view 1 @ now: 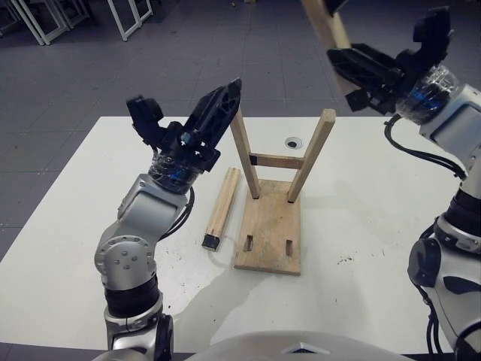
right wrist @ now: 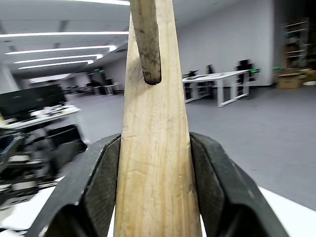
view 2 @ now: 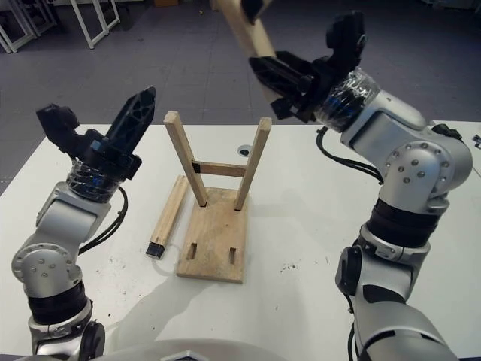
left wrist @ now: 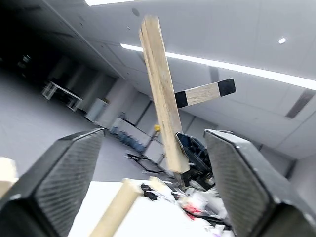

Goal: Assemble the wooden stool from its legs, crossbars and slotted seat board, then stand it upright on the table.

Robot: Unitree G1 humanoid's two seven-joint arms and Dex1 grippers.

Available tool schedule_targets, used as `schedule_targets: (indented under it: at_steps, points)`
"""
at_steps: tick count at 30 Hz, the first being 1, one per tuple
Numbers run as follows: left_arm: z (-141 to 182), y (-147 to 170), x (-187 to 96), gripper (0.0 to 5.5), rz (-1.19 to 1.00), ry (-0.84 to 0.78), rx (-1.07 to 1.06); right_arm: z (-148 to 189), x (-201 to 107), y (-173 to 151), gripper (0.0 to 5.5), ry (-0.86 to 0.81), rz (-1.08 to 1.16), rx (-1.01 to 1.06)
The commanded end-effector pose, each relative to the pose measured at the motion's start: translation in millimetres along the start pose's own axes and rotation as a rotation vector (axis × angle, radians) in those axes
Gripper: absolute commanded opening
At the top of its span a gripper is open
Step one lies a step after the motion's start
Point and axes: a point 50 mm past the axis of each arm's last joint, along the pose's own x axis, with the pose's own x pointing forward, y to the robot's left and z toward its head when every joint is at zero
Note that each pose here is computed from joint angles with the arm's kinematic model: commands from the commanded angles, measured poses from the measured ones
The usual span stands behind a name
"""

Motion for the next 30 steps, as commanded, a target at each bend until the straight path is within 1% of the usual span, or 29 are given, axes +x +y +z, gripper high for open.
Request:
schedule_targets:
  at_steps: [1,3,4,8,12,17,18,19,21,22,23,29,30]
  points:
    - [2,-14,4,4.47,-0.096,0.074,-0.049,-4,10,16,2.02,0.035,0.228,0.093]
    - [-3,-14,3,4.71,-0.110,0.134,-0.042,-13,12,20,2.02,0.077,0.308,0.134]
    - [-4,-13,3,4.75,-0.115,0.148,-0.045,-17,12,22,2.02,0.094,0.341,0.152]
    - [-6,-11,3,4.75,-0.145,0.202,-0.053,-30,13,33,2.02,0.156,0.496,0.222]
    - [-8,-17,2,4.75,-0.227,0.239,-0.088,-42,14,36,2.02,0.210,0.557,0.264]
    - [-8,-24,-3,4.02,-0.317,0.310,-0.075,-50,13,38,2.02,0.224,0.609,0.345]
    - [-8,-23,-4,3.81,-0.321,0.321,-0.067,-51,12,38,2.02,0.231,0.615,0.357]
    - [-6,-23,-4,3.73,-0.324,0.322,-0.061,-53,11,38,2.02,0.243,0.621,0.363]
    - [-5,-21,-5,3.29,-0.328,0.334,-0.044,-55,10,39,2.02,0.258,0.633,0.370]
    - [-5,-20,-5,3.20,-0.325,0.339,-0.038,-56,9,40,2.02,0.264,0.638,0.370]
    - [-5,-19,-5,2.99,-0.321,0.342,-0.033,-56,9,40,2.02,0.268,0.640,0.369]
    - [-7,-14,-10,2.13,-0.306,0.388,-0.014,-58,9,40,2.02,0.280,0.637,0.360]
    - [-8,-13,-11,2.10,-0.302,0.397,-0.011,-58,9,40,2.02,0.281,0.635,0.358]
